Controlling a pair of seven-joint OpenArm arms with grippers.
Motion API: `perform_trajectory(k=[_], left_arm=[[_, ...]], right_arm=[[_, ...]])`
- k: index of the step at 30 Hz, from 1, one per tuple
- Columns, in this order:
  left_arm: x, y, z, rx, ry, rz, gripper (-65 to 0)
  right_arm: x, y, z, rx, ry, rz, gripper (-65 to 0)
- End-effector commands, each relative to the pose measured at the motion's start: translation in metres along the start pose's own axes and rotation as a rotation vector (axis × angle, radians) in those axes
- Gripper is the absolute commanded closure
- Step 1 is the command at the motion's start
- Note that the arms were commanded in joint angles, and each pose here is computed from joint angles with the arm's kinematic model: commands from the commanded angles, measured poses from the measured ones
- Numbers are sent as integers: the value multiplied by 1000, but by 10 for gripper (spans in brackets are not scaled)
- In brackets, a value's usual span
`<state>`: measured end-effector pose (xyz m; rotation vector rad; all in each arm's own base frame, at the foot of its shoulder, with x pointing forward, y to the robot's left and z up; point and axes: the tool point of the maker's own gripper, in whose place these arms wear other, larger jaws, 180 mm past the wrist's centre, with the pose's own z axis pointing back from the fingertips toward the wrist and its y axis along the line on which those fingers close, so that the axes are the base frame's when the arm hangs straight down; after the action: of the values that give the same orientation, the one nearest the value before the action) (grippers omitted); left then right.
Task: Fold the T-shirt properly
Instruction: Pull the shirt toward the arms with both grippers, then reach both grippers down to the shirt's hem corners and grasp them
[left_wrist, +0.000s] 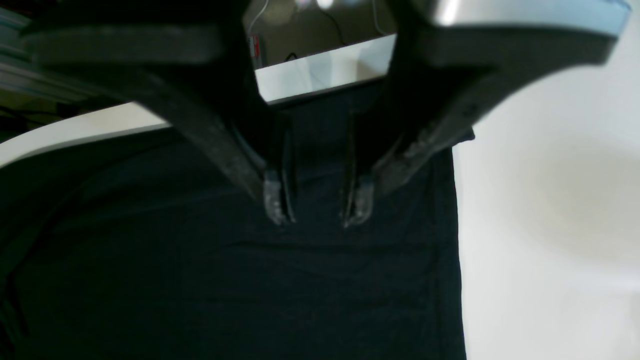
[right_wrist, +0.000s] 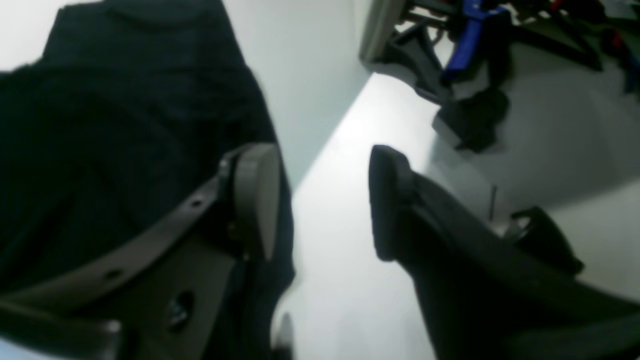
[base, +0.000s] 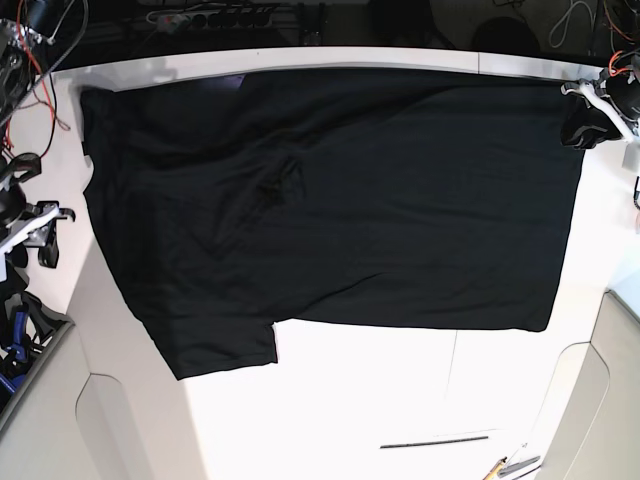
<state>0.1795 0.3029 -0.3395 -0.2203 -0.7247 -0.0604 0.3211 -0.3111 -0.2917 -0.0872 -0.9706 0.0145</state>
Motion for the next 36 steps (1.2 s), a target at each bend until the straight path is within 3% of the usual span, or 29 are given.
perform_trajectory(k=[1,5,12,18,28,30,35,36], left_arm=[[13,0,4,-4,-38,-27,-192],[13,0,4,-4,-38,-27,-192],[13,-2,4,-16,-38,-43,-215],[13,-2,4,-16,-38,-43,-216],[18,-2,4,-17,-61,-43,-216],[19,-2,4,-17,-66,-44,-216],[27,-2,3,-18,-86,-48,-216],[30,-3,2,-20,-95,-48,-216]], right_arm=[[19,-9,-4,-12,-53,-12,-300],[14,-13,-42,27,-30,-131,-380],[9,22,-116,170,20,-250,-386],[2,60,-151,243,111,-195,-386],[-16,67,-160,196,180,-159,-383],[-16,67,-160,198,182,-159,-333],[-16,71,-160,205,182,-159,-6],[-16,71,-160,206,182,-160,0]])
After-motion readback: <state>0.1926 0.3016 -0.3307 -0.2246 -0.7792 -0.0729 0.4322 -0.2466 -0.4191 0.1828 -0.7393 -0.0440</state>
